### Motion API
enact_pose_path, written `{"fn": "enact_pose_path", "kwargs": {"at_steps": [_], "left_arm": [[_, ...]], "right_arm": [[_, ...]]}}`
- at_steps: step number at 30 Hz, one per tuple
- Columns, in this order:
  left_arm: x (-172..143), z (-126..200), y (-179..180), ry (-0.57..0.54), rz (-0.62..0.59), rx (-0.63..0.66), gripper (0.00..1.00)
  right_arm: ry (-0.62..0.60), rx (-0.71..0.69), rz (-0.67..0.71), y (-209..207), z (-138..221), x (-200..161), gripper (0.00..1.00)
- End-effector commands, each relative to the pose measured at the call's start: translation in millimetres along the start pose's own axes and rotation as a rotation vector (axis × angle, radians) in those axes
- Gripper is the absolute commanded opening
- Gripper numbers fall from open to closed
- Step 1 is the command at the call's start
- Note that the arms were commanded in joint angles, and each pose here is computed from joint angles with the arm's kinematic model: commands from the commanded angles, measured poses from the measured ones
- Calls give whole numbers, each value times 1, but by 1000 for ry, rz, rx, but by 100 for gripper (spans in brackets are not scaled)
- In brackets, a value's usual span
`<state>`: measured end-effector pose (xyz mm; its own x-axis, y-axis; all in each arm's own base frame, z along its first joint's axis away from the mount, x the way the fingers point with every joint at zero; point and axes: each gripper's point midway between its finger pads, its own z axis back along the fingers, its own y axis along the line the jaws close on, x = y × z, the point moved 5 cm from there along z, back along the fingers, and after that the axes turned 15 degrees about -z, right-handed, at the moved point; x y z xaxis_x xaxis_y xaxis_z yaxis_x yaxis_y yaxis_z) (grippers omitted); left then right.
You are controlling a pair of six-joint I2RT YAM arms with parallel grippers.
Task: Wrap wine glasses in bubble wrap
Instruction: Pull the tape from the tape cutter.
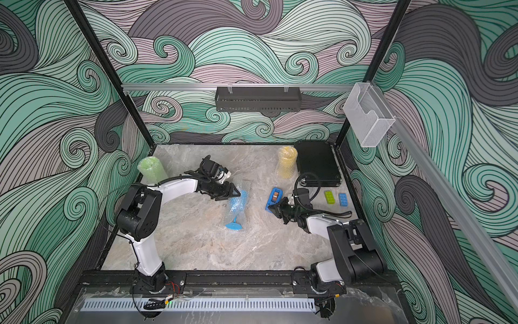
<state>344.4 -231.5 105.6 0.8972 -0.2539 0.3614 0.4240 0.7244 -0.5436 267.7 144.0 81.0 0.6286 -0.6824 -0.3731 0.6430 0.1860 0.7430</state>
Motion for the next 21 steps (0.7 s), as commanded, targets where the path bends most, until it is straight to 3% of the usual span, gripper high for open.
{"fn": "enact_pose_path", "kwargs": {"at_steps": [1, 10, 21], "left_arm": [[-25, -12, 9, 97, 38, 51, 66], [-25, -12, 8, 103, 35, 53, 66], [-25, -14, 7, 106, 33, 48, 66]], "right_arm": [[7, -13, 22, -6, -5, -6, 0], [21, -62, 19, -22, -10, -11, 0], [-28, 70, 106, 55, 16, -2, 0]]}}
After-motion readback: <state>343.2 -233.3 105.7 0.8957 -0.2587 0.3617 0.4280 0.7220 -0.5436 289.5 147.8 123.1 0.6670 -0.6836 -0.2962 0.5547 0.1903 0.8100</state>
